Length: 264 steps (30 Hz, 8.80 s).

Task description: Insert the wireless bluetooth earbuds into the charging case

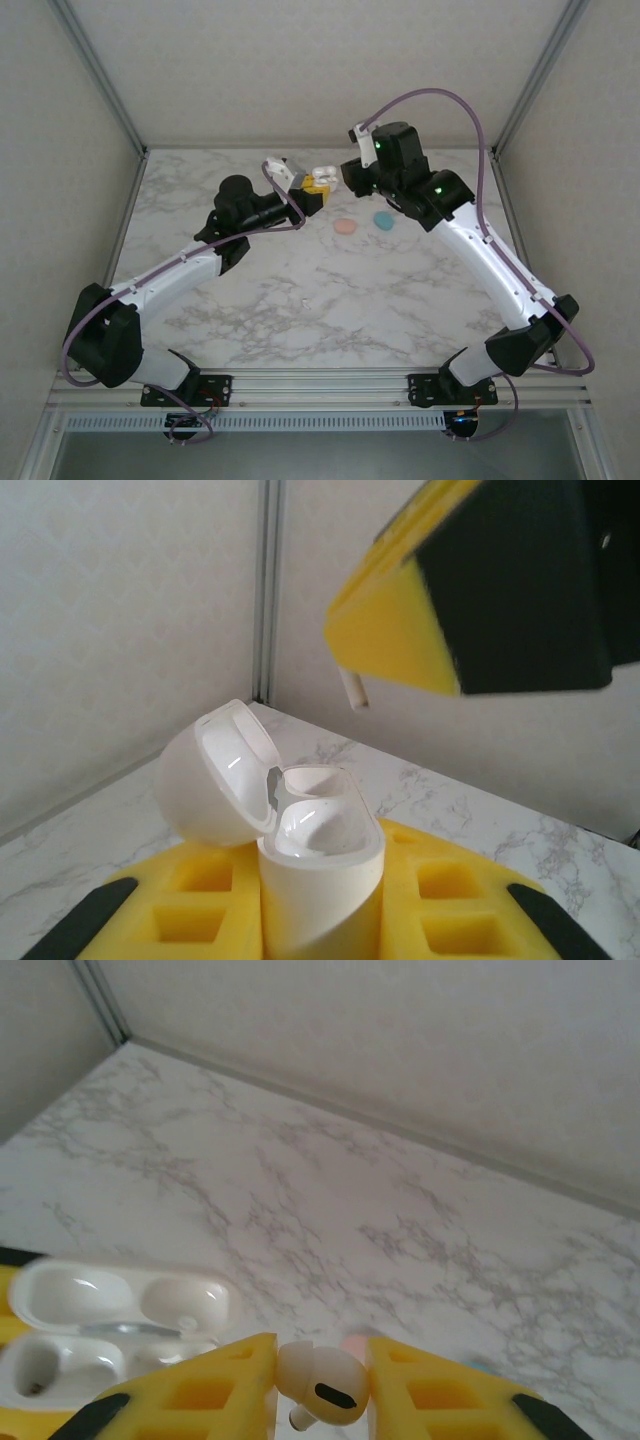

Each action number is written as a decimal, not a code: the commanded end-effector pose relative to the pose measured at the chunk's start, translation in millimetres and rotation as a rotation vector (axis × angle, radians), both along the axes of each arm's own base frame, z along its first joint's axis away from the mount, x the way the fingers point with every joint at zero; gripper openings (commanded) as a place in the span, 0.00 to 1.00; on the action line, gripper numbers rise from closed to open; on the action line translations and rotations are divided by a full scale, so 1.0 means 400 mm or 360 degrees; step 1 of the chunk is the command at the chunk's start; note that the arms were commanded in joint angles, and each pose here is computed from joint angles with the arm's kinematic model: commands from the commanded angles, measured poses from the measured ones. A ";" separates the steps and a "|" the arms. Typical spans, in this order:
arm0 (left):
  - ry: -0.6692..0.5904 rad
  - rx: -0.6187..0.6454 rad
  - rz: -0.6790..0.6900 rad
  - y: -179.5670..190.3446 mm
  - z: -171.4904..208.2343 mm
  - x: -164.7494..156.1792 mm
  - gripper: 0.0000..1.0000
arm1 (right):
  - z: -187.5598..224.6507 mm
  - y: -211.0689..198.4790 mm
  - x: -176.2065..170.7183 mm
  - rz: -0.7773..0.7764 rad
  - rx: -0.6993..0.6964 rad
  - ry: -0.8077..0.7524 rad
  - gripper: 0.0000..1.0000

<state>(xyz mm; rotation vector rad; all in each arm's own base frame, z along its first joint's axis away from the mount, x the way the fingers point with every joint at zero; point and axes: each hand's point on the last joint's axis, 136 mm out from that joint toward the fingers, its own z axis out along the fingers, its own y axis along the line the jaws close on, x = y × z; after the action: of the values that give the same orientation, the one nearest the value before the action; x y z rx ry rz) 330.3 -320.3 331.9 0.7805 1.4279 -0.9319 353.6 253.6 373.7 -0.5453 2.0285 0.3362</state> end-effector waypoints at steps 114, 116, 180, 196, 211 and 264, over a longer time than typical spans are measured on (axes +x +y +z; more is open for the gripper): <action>-0.0166 -0.0130 0.0011 0.024 0.107 -0.042 0.00 | 0.074 0.036 -0.049 0.0242 0.0608 0.0317 0.27; -0.0166 -0.0129 0.0011 0.025 0.107 -0.042 0.00 | 0.071 0.049 -0.056 0.0294 0.0617 0.0354 0.25; -0.0415 0.0045 0.0728 0.325 0.242 -0.147 0.00 | -0.759 0.187 -0.323 0.0042 -0.0430 0.1720 0.51; -0.0405 0.0053 0.0702 0.315 0.231 -0.143 0.00 | -0.856 0.241 -0.366 0.0063 -0.0712 0.1776 0.49; -0.0388 0.0071 0.0697 0.306 0.216 -0.130 0.00 | -0.898 0.241 -0.376 0.0017 -0.0802 0.1831 0.38; -0.0092 -0.0053 0.0287 0.023 0.049 0.042 0.00 | -0.055 -0.089 0.029 -0.0351 0.0930 0.0606 0.29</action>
<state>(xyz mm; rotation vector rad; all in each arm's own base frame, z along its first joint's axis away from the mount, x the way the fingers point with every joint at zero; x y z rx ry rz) 354.4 -293.2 312.5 0.6282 1.5545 -0.7004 360.5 211.4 308.0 0.1154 2.3283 0.8096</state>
